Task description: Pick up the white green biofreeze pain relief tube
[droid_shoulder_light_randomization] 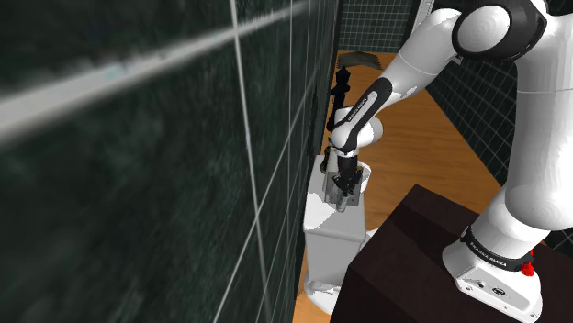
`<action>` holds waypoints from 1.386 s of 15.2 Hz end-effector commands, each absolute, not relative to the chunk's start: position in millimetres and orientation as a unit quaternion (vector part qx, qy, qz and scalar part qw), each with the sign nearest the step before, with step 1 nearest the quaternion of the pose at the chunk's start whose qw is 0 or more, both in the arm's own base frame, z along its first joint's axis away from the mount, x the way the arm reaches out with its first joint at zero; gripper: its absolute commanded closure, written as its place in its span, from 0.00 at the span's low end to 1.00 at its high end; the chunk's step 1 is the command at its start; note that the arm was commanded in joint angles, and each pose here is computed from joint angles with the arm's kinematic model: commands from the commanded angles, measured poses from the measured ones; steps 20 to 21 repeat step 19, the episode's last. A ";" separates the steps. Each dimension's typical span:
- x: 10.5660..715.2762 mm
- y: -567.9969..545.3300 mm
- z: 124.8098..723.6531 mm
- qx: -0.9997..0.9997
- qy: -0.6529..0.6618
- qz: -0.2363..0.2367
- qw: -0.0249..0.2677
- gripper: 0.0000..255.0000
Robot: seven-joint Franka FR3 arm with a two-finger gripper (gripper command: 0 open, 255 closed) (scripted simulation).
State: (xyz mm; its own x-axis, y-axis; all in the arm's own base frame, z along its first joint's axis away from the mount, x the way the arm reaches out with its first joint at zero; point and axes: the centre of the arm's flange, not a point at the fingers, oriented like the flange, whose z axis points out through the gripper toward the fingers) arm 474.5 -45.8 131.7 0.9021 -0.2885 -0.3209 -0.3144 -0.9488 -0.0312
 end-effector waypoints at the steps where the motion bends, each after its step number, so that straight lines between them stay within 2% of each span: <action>1: 474.2 -46.0 131.3 -0.974 0.155 0.159 0.041 1.00; 17: 474.2 -45.9 210.0 -0.974 0.155 0.158 0.041 1.00; 21: 474.2 -45.9 210.8 -0.974 0.155 0.158 0.041 1.00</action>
